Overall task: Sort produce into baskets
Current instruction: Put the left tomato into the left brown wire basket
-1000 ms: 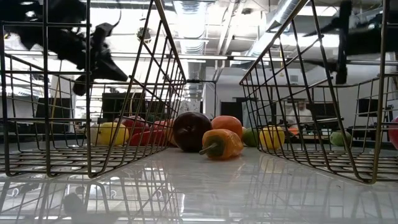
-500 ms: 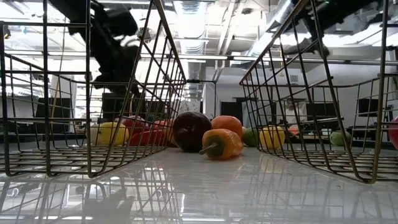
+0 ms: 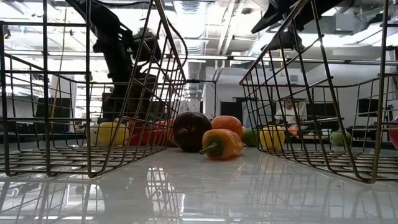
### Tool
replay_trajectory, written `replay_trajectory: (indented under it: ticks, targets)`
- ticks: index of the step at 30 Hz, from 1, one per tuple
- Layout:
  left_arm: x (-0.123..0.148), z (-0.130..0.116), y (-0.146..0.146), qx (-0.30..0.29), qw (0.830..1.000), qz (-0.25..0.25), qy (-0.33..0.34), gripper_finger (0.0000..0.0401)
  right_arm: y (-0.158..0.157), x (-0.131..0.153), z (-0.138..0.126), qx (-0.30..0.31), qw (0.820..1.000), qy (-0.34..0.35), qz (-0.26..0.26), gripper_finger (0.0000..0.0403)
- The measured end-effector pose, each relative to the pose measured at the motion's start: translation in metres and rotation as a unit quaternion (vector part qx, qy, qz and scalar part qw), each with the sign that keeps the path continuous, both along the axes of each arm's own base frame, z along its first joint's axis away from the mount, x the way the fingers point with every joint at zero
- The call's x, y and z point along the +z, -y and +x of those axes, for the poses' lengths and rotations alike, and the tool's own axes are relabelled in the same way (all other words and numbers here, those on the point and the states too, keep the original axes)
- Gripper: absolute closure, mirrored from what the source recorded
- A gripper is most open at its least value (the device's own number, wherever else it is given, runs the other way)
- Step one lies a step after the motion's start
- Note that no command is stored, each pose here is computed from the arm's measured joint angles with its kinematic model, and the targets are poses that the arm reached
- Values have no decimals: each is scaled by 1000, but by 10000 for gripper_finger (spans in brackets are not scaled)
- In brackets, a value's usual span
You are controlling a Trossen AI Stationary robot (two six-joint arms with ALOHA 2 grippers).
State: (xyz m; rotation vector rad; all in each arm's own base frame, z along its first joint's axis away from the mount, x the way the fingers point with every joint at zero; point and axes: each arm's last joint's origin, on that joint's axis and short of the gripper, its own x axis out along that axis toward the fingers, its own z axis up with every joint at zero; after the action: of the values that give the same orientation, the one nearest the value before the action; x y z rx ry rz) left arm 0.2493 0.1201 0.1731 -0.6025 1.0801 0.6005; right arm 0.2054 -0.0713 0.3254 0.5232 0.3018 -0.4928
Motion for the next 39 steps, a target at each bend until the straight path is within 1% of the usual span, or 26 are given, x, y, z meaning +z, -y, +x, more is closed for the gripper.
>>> replay_trajectory:
  ticks: [2,5,7,14,19,21,25,28,31,35,37,39]
  targets:
    - [-6,-1,3,4,1000,-2,-22,100,0,-1,1,3,1000,-3,1,71]
    - [-4,4,5,3,1000,16,-14,101,0,-2,1,6,1000,-10,-2,72]
    - [-5,4,6,2,1000,18,-14,105,0,-2,1,8,1000,-11,-7,72]
    - [2,3,8,-7,1000,15,3,139,0,-4,0,9,1000,-20,-4,72]
    - [18,-3,8,-17,999,33,30,144,0,-4,0,9,1000,-21,-3,72]
    - [29,-7,8,-25,998,34,52,142,0,-4,0,9,1000,-21,-3,72]
    - [57,-18,15,-85,988,37,121,142,0,-4,0,9,1000,-21,-3,72]
    - [81,-29,28,-160,970,69,169,141,2,-4,-1,4,1000,-21,-3,72]
    - [100,-40,43,-241,944,118,194,141,4,-4,-1,-3,1000,-21,-3,72]
    - [120,-52,64,-341,892,194,223,141,8,-4,-3,-12,1000,-21,-3,72]
    - [127,-56,74,-380,866,221,237,141,9,-4,-3,-14,1000,-21,-3,72]
    - [131,-60,83,-412,844,239,245,141,9,-4,-3,-15,1000,-20,-3,72]
